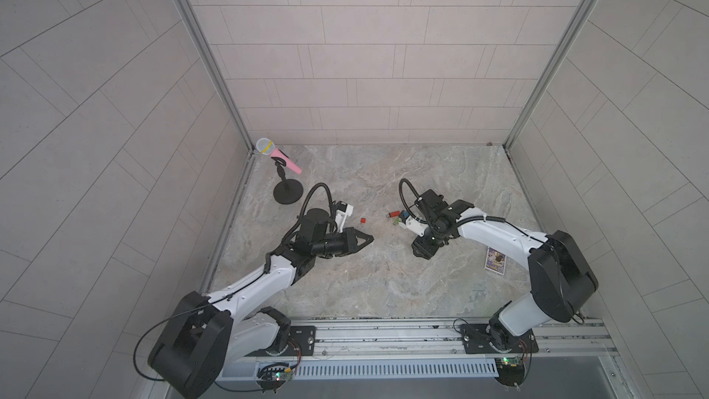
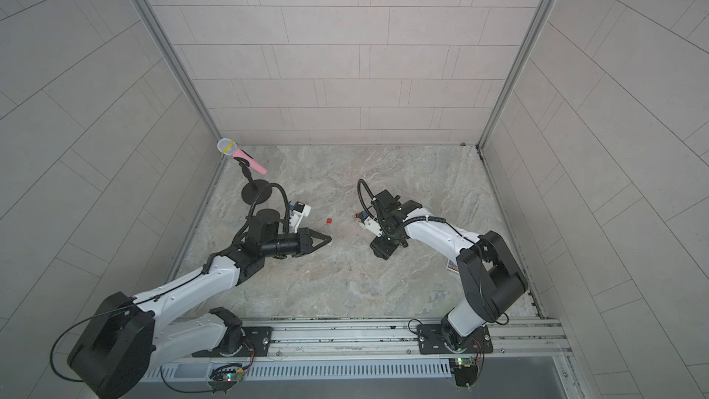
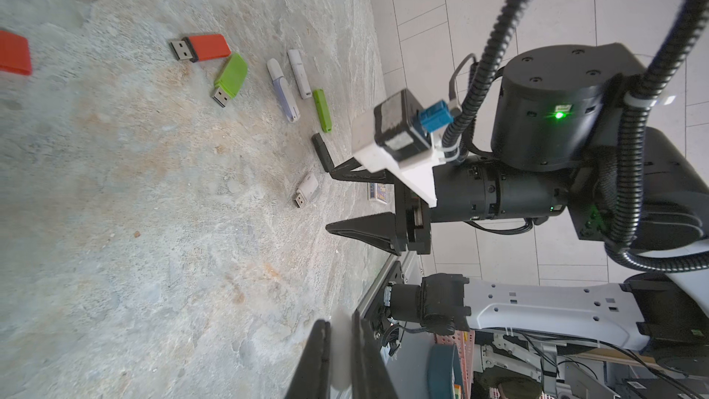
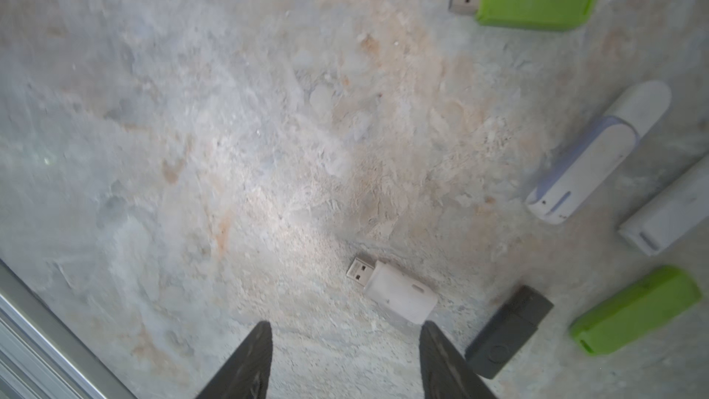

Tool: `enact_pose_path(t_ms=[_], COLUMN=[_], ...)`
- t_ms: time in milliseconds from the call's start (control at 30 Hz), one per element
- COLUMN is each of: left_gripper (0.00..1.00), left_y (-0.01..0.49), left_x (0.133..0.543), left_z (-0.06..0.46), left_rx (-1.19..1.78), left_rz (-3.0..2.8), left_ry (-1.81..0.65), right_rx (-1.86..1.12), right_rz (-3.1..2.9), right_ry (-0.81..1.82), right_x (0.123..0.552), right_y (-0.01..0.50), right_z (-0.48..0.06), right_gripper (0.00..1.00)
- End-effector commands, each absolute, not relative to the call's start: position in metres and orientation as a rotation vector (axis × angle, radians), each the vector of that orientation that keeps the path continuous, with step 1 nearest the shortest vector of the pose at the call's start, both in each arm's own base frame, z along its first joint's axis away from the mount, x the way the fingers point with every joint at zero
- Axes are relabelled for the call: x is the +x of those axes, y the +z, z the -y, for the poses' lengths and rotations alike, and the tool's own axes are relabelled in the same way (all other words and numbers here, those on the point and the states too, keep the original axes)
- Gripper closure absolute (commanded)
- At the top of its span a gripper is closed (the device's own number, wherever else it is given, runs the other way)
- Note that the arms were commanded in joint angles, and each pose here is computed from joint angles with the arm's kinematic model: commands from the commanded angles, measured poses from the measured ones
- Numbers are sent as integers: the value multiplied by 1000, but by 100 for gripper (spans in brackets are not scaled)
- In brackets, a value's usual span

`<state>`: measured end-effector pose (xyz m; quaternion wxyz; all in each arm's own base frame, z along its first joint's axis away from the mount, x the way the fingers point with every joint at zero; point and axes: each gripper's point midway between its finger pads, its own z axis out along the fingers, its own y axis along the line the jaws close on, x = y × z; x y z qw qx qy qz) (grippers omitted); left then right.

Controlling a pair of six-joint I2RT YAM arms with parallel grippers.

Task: Close the usb drive cover
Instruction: Adjust the USB drive at the center of the board, then pick up the USB drive from the center of the board.

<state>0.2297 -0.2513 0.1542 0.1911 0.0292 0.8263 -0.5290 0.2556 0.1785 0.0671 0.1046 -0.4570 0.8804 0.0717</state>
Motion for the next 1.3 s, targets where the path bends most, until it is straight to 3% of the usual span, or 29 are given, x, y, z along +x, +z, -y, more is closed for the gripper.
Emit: enact_pose_path(t_ms=[0,100,500,967,1267], left_gripper=[95,94,94,94,94], left_y=[167,168,165,164,162], left_x=[234,233,233,237,238], left_z=[250,249,239,234,234], left_rx=[119,126,114,104,97], left_rz=[-2269,-2264,-2262,-2257,-2263], left_ry=[-1472,-1474,-1473,-1483,-1484], right_rx=[-1833,-1958,-2022,-1972,-1905], right_rz=[-2394,-2399,-2341,-2540,-2583], right_ry=[87,-2,55,22,-17], right_x=[243,251,272,245,240], right_y=[62,48,27,3,-8], right_z=[-159,-145,-161,-143,-137], right_gripper=[35,36,45,67,72])
